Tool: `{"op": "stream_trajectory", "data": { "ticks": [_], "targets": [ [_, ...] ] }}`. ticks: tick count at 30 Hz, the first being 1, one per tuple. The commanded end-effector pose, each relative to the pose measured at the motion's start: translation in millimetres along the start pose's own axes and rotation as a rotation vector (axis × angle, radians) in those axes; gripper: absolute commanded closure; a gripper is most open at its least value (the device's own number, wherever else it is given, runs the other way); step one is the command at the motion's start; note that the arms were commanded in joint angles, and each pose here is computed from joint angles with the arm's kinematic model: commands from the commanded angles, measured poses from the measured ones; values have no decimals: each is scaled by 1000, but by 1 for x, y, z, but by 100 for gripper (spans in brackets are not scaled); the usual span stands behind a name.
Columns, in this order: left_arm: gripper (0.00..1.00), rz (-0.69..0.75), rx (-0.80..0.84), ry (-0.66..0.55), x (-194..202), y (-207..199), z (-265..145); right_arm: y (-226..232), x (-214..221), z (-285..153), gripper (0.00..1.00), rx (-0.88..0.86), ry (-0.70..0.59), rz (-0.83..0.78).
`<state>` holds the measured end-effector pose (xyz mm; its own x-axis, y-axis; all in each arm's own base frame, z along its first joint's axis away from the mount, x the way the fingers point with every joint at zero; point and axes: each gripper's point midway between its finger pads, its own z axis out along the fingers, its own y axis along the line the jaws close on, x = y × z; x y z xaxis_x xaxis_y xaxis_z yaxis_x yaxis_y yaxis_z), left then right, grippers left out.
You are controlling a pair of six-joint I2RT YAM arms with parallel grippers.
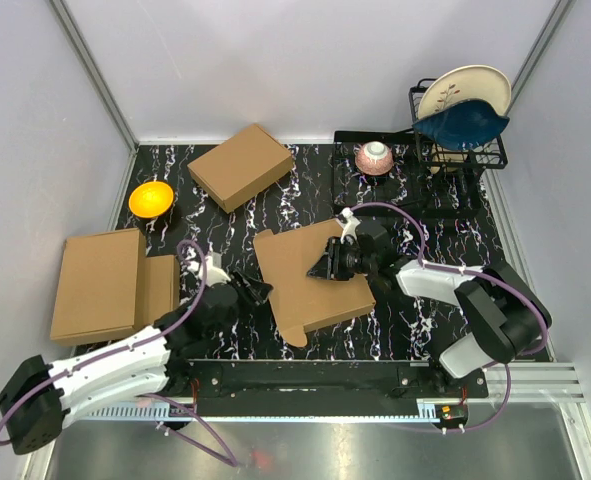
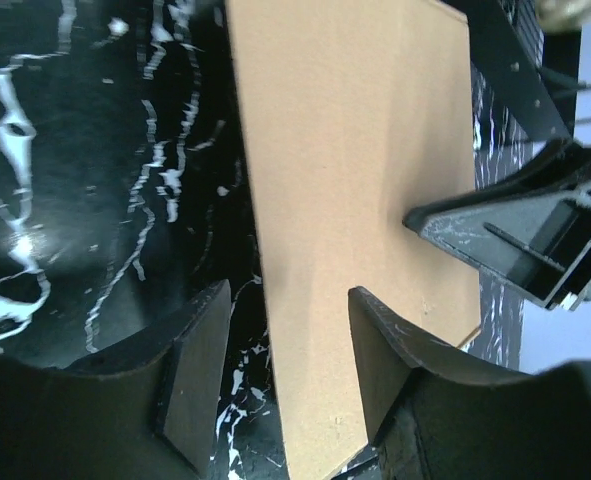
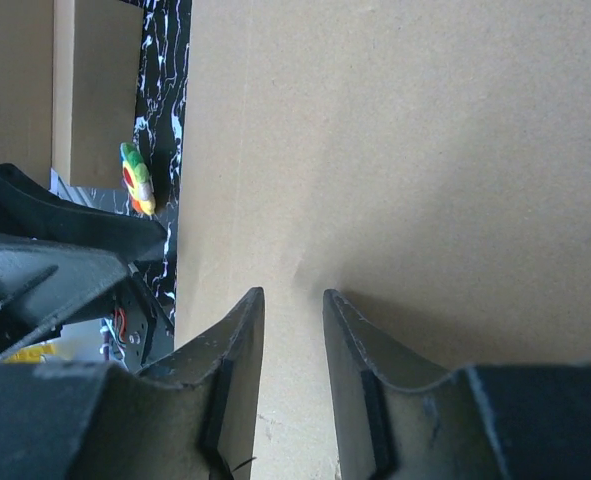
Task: Fold the paper box
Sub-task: Adjust the paper box at the center of the board.
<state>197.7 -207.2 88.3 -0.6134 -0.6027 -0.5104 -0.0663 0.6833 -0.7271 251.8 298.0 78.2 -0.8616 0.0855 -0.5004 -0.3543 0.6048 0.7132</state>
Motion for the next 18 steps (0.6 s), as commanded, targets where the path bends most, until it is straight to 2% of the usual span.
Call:
{"op": "stream_trajectory", "data": {
  "ticks": [1,4,10,12,13,15,16,18],
  "targets": [
    [46,-140,-135,-141,-27,28,-14,-75,63,-6,63,290,139,120],
    [46,-186,-187,-151,-23,52,-20,-86,73,-8,63,321,148,148],
    [51,-271,-206,-28,19,86,-15,-84,68,-8,62,329,141,142],
    [52,-266,-227,3,29,95,-14,-72,56,-11,58,298,106,130],
    [52,-257,-235,11,31,97,-14,-67,48,-12,52,291,84,126],
    [53,-243,-258,20,35,103,-13,-47,21,-20,47,282,16,93],
    [53,-250,-245,18,35,99,-11,-40,10,-24,41,278,-6,73],
    [53,-239,-261,32,40,103,-9,-21,-17,-36,37,278,-63,40]
  ]
}}
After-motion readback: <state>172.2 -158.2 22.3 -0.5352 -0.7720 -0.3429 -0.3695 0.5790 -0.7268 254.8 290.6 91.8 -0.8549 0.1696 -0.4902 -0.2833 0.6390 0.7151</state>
